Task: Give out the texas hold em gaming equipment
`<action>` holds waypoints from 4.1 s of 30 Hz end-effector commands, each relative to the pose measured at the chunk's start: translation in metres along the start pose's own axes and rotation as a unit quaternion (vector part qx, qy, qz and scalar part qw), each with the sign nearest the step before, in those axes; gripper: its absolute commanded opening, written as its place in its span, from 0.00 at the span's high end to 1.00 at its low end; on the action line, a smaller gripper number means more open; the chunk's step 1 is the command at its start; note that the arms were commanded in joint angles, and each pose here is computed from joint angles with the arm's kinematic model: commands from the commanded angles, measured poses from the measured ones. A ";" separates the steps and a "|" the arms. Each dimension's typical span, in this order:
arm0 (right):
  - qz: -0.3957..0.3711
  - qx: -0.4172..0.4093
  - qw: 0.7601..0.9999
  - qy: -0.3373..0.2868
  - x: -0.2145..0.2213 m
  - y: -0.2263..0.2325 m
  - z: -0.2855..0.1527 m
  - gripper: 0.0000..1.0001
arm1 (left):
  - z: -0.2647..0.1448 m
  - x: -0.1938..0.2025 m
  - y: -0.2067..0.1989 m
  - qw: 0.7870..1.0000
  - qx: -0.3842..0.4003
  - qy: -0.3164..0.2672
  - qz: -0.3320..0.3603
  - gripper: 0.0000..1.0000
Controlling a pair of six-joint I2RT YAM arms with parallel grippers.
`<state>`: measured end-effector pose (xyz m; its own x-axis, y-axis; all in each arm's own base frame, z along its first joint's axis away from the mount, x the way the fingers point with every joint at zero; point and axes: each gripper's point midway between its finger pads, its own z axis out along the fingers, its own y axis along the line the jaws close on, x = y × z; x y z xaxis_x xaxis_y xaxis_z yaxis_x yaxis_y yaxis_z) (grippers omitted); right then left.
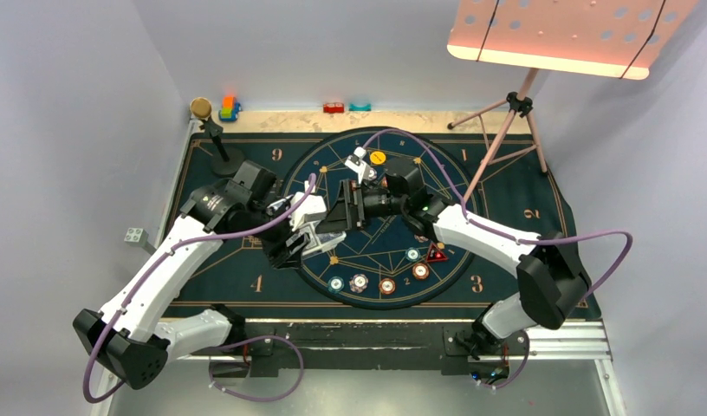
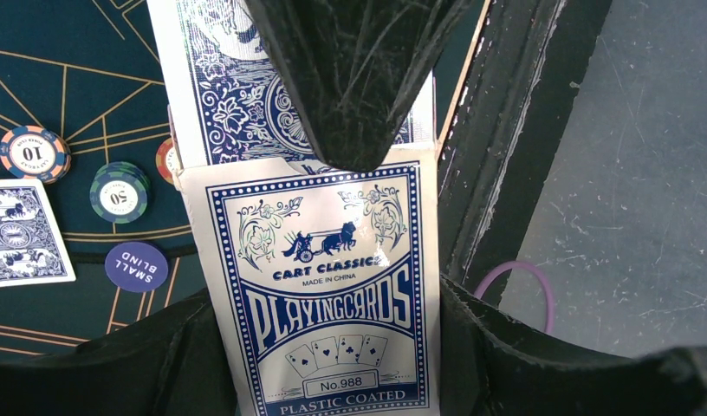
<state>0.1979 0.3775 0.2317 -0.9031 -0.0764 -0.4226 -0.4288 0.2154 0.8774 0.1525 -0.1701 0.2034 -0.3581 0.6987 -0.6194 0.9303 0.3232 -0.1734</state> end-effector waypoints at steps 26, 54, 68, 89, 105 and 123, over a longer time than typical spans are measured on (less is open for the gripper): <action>-0.010 0.021 0.999 -0.026 -0.009 -0.008 -0.035 0.50 | -0.017 -0.025 -0.001 0.998 -0.017 -0.050 0.018 1.00; -0.066 0.073 0.993 -0.069 -0.043 0.012 -0.067 0.56 | -0.008 -0.021 -0.005 0.998 0.001 -0.057 0.007 1.00; -0.088 0.104 0.988 -0.078 -0.048 0.028 -0.064 0.65 | -0.003 -0.014 0.000 0.999 -0.010 -0.048 0.005 1.00; -0.098 0.162 0.980 -0.061 -0.039 0.006 -0.070 0.51 | -0.005 -0.016 -0.002 0.999 -0.009 -0.050 0.001 1.00; -0.070 0.138 0.986 -0.061 -0.026 0.016 -0.074 0.36 | 0.007 -0.013 -0.006 0.998 0.021 -0.052 -0.036 1.00; -0.044 0.200 0.977 -0.062 -0.005 -0.025 -0.084 0.37 | 0.000 -0.010 -0.001 0.997 0.006 -0.062 -0.037 1.00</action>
<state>0.2109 0.2979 0.2311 -0.8577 -0.0213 -0.5138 -0.4341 0.5654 0.7013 0.1531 -0.1733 0.1965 -0.4443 0.6195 -0.6472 0.8913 0.3790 -0.2491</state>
